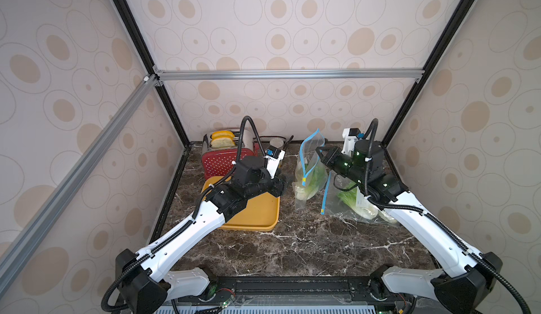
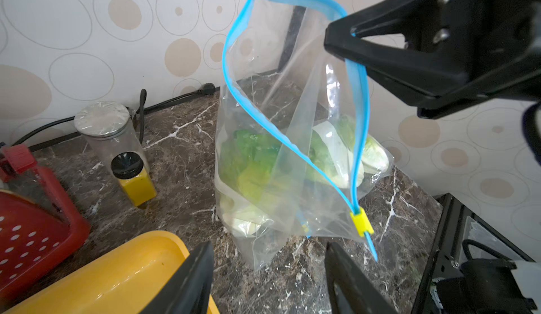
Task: Put the chinese cabbages into a zipper bag and zip it
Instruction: Adjust the zipper food storage bag at the center of the board.
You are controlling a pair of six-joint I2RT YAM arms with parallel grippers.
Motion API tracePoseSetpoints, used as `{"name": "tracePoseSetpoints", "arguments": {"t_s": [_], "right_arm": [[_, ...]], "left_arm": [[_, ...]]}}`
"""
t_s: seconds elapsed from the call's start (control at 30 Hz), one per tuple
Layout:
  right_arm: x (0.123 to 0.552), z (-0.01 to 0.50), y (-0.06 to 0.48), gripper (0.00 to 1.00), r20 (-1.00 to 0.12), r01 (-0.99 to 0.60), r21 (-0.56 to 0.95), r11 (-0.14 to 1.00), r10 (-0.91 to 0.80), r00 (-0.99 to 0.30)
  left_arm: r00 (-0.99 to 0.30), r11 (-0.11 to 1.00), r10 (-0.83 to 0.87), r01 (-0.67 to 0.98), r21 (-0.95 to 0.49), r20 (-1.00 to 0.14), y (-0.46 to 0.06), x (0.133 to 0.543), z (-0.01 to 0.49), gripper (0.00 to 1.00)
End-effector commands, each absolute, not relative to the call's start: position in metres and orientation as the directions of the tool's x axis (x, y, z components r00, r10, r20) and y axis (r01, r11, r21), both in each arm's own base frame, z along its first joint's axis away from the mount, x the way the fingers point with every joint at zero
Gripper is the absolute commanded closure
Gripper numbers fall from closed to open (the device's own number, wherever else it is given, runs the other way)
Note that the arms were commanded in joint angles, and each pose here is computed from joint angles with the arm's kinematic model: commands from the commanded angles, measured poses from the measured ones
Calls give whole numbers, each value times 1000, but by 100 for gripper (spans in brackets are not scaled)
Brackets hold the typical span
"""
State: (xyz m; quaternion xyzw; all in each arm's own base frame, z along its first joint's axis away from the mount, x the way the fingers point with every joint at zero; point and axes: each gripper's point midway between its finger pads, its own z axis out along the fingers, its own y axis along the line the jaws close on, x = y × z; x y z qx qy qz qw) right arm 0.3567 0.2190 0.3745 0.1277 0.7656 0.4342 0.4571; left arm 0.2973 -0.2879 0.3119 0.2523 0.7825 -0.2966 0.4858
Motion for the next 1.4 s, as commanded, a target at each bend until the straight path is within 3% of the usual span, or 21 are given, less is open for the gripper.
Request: {"name": "tracePoseSetpoints", "arguments": {"t_s": [0.0,0.37,0.6,0.73,0.93,1.17,1.37], "right_arm": [[358,396,213,100,-570,-217,814,539,666,-482],[362,391,202,100,-557,-161,824,544,721,-413],[357,401,192,100,-532,-158,844,512,768,-357],[355,403,189,100,-498,-155,866,475,795,-346],[354,415,187,100,-500,-176,866,468,805,-321],[356,407,187,100,-502,-171,865,472,808,-309],[353,407,182,100,-521,-168,854,493,800,-297]], "left_arm": [[-270,657,4,727,-201,-963,-306,297,342,38],[-270,531,-27,812,-243,-962,-331,274,332,46],[-252,569,-29,792,-223,-967,-335,282,326,48],[-244,642,-43,736,-214,-969,-328,298,321,54],[-255,524,-73,813,-255,-964,-353,289,323,58],[-267,513,-40,822,-249,-963,-367,297,325,71],[-254,573,-58,784,-240,-966,-358,307,331,91]]}}
